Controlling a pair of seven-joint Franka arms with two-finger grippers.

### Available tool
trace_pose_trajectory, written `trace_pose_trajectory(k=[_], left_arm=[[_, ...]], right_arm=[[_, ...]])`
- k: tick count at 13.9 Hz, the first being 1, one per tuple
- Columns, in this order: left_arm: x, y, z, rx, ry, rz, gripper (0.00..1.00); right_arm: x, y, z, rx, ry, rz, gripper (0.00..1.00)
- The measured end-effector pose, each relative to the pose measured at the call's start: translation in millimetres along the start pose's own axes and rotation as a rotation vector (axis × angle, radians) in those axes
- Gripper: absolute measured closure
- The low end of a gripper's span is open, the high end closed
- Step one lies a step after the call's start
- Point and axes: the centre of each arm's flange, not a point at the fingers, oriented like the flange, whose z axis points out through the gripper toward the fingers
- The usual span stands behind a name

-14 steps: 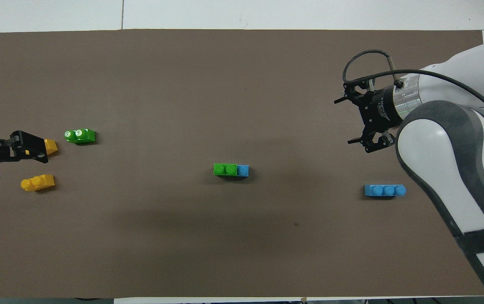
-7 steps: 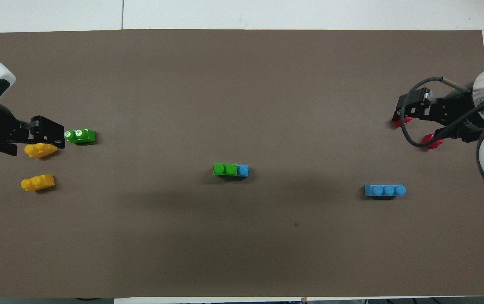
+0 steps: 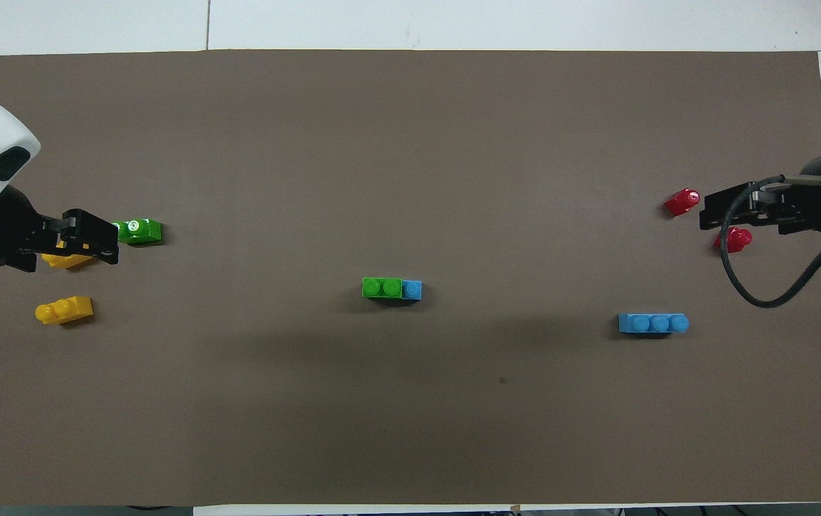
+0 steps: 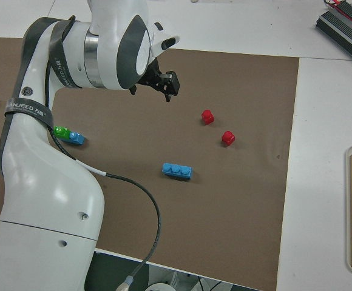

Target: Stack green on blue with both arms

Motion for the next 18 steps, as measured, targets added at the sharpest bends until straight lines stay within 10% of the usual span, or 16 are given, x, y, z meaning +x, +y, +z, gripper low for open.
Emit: trace_pose_trajectory(k=[18], left_arm=[[-2, -13, -17, -0.010, 0.047, 0.003, 0.00]], right_arm=[[-3, 11, -3, -0.050, -0.005, 0.002, 0.00]])
